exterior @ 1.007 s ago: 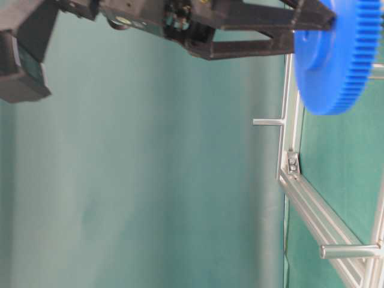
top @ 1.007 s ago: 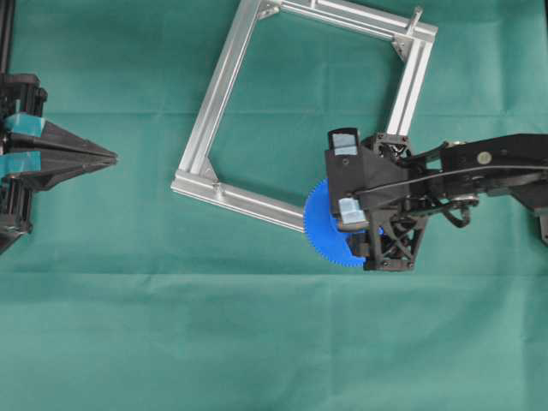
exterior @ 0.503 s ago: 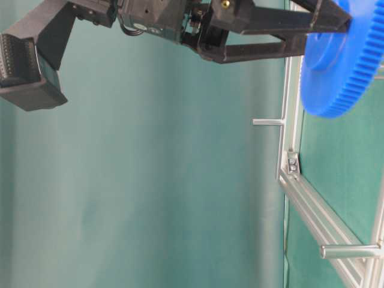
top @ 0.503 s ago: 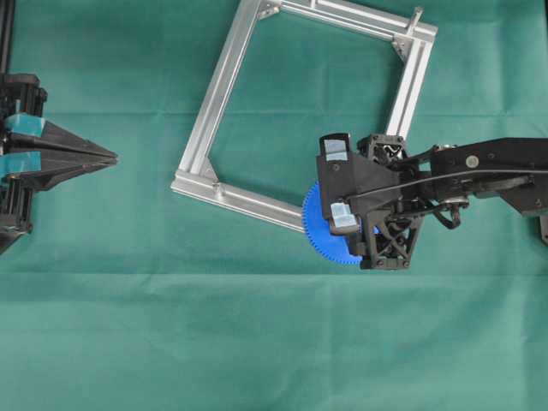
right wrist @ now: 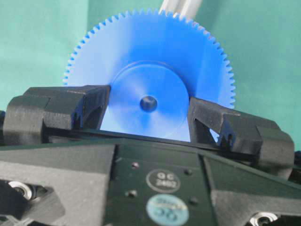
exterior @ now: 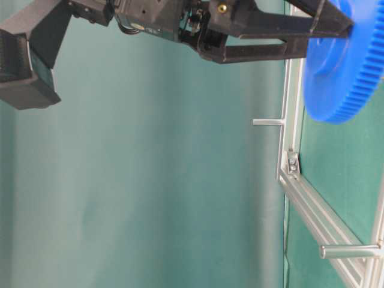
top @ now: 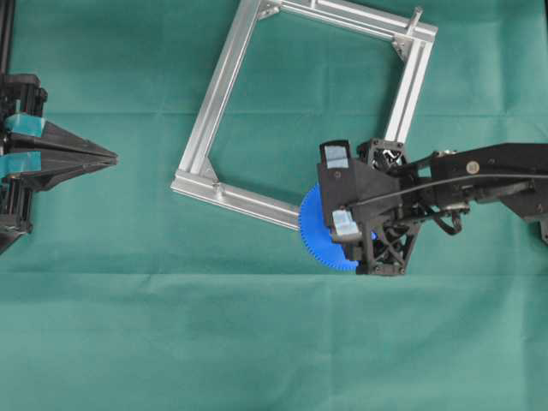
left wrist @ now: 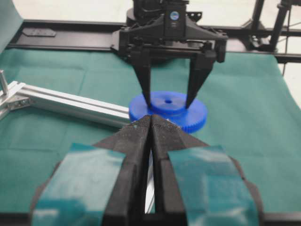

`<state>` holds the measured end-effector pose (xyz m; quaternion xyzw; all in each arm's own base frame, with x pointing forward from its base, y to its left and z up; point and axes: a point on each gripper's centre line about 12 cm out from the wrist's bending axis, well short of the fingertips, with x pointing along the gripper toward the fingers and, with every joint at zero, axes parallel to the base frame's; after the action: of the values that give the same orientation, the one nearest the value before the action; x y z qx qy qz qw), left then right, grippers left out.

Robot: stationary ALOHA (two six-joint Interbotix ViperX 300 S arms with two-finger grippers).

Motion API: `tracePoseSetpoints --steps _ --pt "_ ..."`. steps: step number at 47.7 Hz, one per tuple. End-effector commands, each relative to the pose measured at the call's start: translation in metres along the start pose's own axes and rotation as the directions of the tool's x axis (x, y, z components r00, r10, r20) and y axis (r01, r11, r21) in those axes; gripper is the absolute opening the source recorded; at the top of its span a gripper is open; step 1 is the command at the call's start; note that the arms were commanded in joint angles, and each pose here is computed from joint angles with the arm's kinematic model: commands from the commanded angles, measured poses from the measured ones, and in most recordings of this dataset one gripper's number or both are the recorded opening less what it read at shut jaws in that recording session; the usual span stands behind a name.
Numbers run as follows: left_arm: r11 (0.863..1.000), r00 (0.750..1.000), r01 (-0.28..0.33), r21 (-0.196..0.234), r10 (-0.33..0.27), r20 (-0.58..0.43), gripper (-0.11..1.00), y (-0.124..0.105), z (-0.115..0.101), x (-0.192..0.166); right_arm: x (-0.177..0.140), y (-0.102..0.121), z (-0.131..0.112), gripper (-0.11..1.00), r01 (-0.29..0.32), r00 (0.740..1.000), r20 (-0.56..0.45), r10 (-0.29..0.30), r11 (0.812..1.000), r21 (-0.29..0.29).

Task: Find the location of the shaft and insert the gear.
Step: 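Align the gear's center hole over the metal shaft on the frame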

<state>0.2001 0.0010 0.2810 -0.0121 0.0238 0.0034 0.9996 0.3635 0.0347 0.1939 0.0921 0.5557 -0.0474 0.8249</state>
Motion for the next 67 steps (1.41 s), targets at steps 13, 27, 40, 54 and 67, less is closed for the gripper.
tracePoseSetpoints --steps 13,27,40,54,67 --pt "1.0 1.0 -0.001 0.0 0.001 0.025 0.02 0.0 0.01 0.003 -0.008 0.022 0.027 0.69 -0.032 0.997 0.067 0.034 0.999 -0.039" --pt "1.0 1.0 0.0 0.0 0.0 0.015 0.02 0.0 0.009 0.003 -0.005 0.016 0.038 0.69 0.027 0.995 0.097 -0.018 0.995 -0.094" --pt "1.0 1.0 0.0 0.0 0.0 0.015 0.02 0.0 0.009 0.003 0.003 -0.005 0.04 0.69 0.068 0.994 0.084 -0.062 0.995 -0.066" --pt "1.0 1.0 -0.001 -0.002 0.001 0.009 0.02 0.0 0.009 0.003 0.004 -0.025 0.038 0.69 0.118 0.99 0.084 -0.113 0.991 -0.065" --pt "1.0 1.0 -0.001 -0.003 0.001 0.009 0.02 0.0 0.009 0.003 0.0 -0.035 0.022 0.69 0.12 0.989 0.09 -0.115 0.992 -0.048"
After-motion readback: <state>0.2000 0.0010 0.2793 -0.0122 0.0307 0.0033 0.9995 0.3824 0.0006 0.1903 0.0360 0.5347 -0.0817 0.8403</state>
